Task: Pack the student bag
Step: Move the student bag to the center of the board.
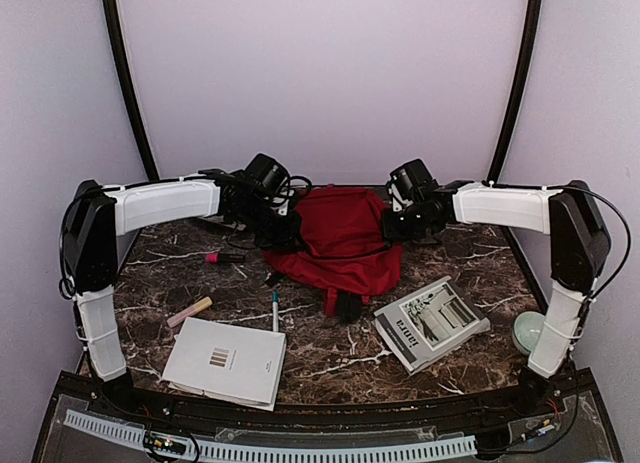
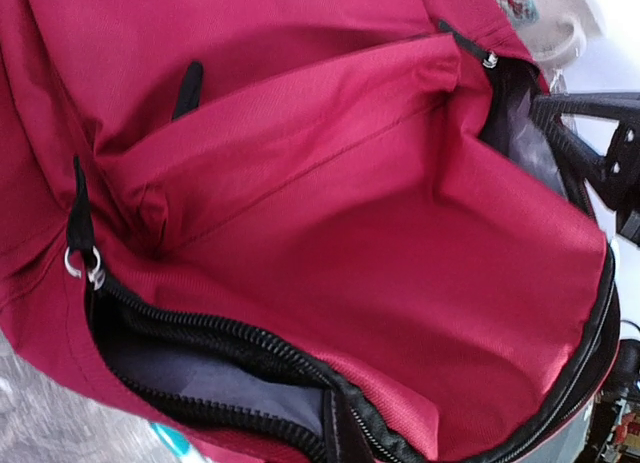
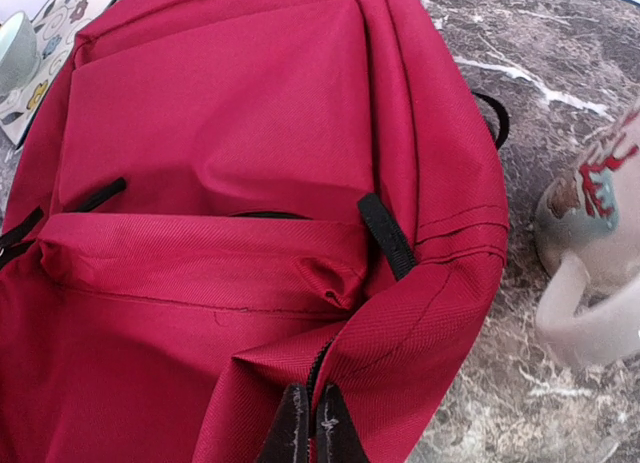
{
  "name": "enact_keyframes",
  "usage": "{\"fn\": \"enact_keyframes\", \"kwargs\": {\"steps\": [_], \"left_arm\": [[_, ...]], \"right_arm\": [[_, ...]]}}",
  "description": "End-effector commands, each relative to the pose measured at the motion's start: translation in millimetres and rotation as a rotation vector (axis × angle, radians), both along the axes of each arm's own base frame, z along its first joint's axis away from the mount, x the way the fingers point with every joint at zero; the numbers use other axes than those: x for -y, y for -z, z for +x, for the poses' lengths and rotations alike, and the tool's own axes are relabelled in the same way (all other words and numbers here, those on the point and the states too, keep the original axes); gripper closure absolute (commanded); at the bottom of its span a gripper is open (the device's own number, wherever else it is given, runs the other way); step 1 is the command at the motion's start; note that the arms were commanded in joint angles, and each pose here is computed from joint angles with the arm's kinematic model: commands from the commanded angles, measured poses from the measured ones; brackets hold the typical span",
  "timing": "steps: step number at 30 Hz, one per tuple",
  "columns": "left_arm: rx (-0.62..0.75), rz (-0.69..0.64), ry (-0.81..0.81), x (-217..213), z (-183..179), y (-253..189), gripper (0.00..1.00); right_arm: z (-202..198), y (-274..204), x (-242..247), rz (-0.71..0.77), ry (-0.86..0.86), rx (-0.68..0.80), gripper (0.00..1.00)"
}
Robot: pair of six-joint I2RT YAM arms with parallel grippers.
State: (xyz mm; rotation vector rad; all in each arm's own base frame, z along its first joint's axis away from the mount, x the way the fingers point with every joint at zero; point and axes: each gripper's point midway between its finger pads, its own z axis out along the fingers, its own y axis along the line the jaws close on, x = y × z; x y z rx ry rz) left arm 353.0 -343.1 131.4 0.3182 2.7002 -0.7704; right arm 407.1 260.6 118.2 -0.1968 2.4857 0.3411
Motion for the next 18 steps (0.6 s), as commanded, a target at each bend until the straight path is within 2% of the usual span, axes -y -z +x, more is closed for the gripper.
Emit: {"fn": "enact_keyframes", "kwargs": {"steps": [1,4,9,17,18], "left_arm": [[0.023,0.011,0.027,-1,21,2,1.0],[-0.016,0.027,0.02,-6,26,29,1.0],[-0.1,0.075,0.025,-16,8,59,1.0],[-0.086,0.072,0.008,-33,-32,43,1.0],[-0.093,0.068,0.023,-33,-50,41,1.0]], "right_arm": [[20,-9,-15,0.064,-0.048,0.039,1.0],[16,10,-15,0.047,-0.074,-0.004,1.0],[-1,25,-8,0.034,-0.091,-0.059,1.0],[-33,17,-2,0.101,-0.082,-0.108,1.0],[-46,17,1,0.111,-0.08,-0.121,1.0]]}}
